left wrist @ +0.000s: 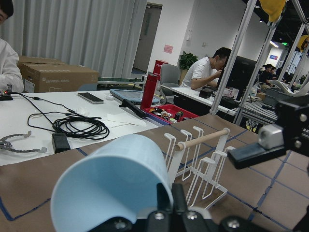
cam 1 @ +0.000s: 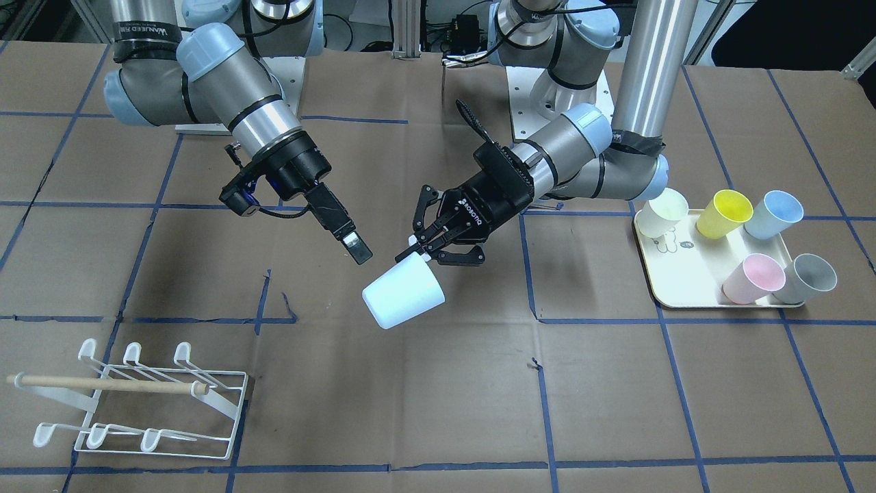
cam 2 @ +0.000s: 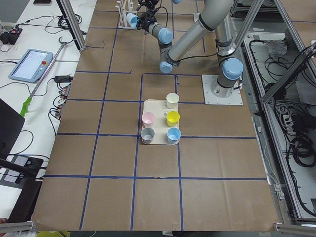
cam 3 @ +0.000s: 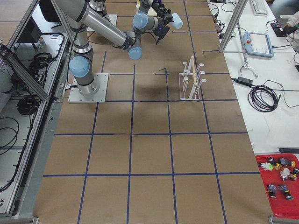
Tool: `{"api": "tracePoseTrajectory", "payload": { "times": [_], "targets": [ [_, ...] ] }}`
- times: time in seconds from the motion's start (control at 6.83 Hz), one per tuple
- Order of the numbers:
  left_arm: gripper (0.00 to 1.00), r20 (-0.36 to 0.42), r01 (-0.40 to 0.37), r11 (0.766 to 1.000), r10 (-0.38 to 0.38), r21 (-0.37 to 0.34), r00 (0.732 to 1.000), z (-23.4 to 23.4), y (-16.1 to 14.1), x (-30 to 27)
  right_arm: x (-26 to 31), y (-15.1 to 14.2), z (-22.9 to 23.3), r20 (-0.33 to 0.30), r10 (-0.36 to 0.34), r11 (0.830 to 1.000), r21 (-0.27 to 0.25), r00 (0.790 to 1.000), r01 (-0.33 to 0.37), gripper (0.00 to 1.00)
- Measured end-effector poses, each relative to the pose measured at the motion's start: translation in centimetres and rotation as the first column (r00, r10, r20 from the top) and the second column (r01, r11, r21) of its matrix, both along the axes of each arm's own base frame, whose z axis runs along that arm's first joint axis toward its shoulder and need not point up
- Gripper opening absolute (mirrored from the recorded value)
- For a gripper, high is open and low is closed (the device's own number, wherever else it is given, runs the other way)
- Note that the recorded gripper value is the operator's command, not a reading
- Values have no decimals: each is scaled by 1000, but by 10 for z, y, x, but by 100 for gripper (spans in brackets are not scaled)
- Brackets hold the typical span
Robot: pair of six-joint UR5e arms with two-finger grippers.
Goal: Transfer IKEA cup to right arm and place on rack
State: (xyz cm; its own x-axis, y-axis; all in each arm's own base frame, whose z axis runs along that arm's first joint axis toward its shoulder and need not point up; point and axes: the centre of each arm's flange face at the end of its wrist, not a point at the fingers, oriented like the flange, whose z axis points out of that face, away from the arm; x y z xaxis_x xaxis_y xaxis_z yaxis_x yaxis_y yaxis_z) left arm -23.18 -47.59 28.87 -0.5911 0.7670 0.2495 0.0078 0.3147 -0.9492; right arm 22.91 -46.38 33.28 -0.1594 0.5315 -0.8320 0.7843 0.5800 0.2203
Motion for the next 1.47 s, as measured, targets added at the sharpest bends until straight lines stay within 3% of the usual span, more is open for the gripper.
{"api": "tracePoseTrajectory", "payload": {
  "times": [0.44, 1.47],
  "targets": [
    [2, -1, 6, 1000, -6, 3, 1000, -2, 3, -2, 15, -28, -1, 40, 9, 1000, -12, 999, -9, 98],
    [2, -3, 6, 1000, -6, 0, 1000, -1, 4, -2, 32, -44, -17, 55, 22, 1000, -2, 998, -22, 99]
  ]
}}
